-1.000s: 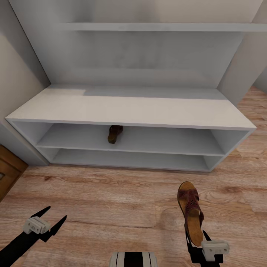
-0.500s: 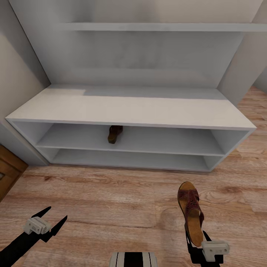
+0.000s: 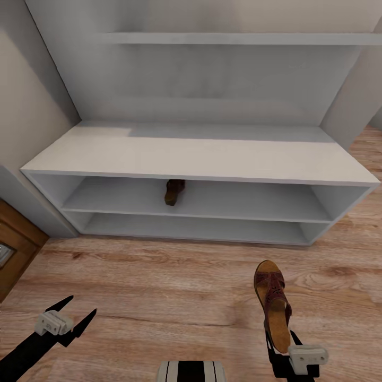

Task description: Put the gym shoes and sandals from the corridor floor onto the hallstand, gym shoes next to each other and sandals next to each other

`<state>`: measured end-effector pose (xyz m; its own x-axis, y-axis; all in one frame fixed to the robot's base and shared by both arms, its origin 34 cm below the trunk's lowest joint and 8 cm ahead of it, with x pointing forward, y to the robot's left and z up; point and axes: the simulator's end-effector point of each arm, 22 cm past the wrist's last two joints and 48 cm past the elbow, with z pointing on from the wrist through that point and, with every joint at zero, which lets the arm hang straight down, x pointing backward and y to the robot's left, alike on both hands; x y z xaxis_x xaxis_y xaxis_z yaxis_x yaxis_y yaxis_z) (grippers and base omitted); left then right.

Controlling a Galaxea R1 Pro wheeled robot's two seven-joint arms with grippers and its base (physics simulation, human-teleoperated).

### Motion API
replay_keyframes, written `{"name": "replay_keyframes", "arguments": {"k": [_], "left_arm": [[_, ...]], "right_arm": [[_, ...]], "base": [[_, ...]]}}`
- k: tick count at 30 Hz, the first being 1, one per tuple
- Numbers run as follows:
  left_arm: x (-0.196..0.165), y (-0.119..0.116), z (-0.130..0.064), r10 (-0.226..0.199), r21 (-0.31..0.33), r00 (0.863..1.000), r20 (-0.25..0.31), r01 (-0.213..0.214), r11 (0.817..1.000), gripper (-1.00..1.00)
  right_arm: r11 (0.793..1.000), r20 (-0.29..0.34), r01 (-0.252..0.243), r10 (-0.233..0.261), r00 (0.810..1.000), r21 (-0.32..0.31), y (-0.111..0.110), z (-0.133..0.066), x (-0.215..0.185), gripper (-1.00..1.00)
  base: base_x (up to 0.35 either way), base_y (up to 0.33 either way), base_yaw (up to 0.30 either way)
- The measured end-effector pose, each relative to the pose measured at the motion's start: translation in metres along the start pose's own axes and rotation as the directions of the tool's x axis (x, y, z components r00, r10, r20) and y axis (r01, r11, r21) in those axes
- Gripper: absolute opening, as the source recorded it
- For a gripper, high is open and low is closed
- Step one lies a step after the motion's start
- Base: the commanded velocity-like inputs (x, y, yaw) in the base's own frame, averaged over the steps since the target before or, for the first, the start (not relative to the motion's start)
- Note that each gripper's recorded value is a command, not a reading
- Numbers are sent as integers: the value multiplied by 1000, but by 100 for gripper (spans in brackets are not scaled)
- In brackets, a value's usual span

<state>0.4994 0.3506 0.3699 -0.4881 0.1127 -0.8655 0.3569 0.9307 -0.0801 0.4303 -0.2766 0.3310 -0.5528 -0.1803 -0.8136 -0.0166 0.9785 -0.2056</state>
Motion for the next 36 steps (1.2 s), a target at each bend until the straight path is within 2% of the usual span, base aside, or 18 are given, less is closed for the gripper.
{"name": "replay_keyframes", "arguments": {"k": [17,27,30,32,36], "left_arm": [[-2,4,-2,3,-9,1000,9,-3,1000,100],[-10,2,-2,27,-2,999,32,-26,1000,100],[-21,-2,-1,46,14,998,53,-46,999,100],[-44,-9,0,79,39,992,96,-83,996,100],[-61,-15,1,101,58,987,128,-109,992,100]], "right_arm": [[1000,0,2,-2,1000,-1,0,0,0,-100],[1000,3,2,-2,1000,-1,0,0,-1,-100],[1000,5,1,-1,1000,-1,0,0,-2,-100],[1000,7,0,0,1000,0,0,-1,-3,-100],[1000,8,0,0,1000,2,0,-1,-4,-100]], "base": [[-5,21,0],[-175,1,0],[-81,0,0],[-41,0,0],[-23,0,0]]}}
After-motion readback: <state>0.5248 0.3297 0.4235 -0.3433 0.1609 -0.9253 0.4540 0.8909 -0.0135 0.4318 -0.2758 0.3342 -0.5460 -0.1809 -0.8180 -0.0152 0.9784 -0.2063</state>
